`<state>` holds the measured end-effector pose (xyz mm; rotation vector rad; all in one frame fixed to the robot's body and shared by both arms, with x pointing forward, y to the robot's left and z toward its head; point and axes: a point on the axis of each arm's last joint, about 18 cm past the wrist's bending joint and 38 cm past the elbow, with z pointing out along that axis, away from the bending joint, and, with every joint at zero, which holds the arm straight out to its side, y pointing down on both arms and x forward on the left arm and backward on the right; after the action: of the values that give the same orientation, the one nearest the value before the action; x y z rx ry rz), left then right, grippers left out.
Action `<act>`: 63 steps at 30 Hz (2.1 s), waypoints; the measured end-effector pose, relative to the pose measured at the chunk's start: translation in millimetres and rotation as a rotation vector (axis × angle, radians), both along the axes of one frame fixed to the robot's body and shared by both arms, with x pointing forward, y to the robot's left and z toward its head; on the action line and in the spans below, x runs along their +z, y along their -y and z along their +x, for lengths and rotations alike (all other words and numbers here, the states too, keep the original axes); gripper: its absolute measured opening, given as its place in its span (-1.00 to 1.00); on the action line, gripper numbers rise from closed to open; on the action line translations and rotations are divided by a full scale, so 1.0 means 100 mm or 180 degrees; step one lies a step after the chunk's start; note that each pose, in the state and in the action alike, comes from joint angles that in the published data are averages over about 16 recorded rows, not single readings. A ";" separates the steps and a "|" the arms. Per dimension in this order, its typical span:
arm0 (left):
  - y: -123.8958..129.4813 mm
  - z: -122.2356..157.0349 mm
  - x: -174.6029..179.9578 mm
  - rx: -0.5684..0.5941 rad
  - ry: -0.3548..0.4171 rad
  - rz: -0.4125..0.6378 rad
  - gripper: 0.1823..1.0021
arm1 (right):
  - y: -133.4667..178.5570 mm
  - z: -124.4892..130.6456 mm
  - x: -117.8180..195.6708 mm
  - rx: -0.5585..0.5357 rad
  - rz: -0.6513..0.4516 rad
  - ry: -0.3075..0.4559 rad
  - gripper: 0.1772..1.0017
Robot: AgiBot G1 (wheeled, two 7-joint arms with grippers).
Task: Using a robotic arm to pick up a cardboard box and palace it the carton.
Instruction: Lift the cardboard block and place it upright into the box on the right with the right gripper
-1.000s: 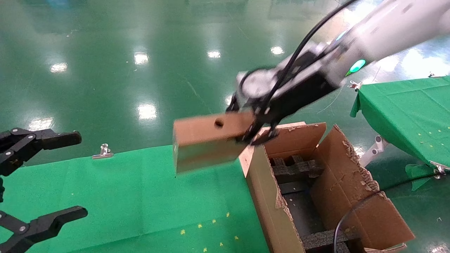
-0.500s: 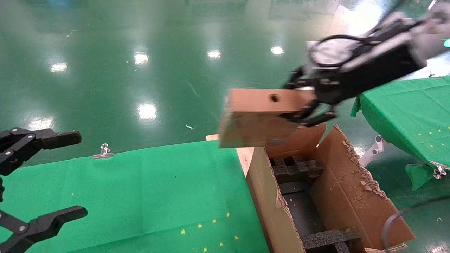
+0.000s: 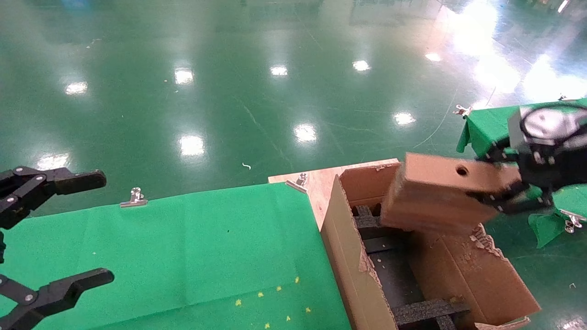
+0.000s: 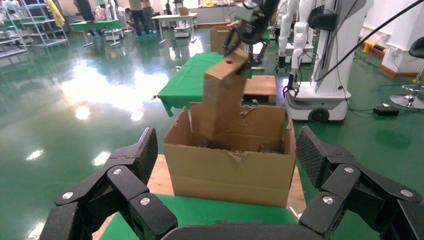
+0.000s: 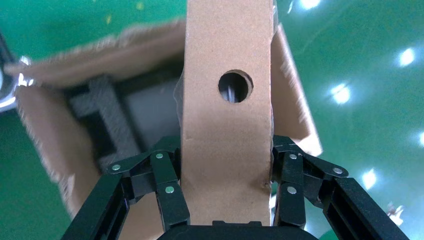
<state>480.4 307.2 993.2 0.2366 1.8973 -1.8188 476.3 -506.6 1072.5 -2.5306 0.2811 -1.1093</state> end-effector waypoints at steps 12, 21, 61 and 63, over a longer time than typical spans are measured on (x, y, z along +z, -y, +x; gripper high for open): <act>0.00 0.00 0.00 0.0001 -0.0001 -0.0001 1.00 | 0.09 0.04 -0.30 -0.0117 -0.0027 -0.0179 -0.49; 0.00 0.00 0.00 0.0001 -0.0001 -0.0002 1.00 | 0.08 0.21 -0.55 -0.0415 0.0232 -0.0181 -0.51; 0.00 0.00 0.00 0.0002 -0.0002 -0.0004 1.00 | 0.37 0.25 -1.32 -0.2785 0.2091 -0.0115 -0.61; 0.00 0.00 0.00 0.0002 -0.0002 -0.0004 1.00 | 0.34 0.27 -1.33 -0.2904 0.2160 -0.0151 -0.61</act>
<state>480.5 307.4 993.2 0.2352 1.8964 -1.8196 503.5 -540.8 939.5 -1.7868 1.6215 -0.9628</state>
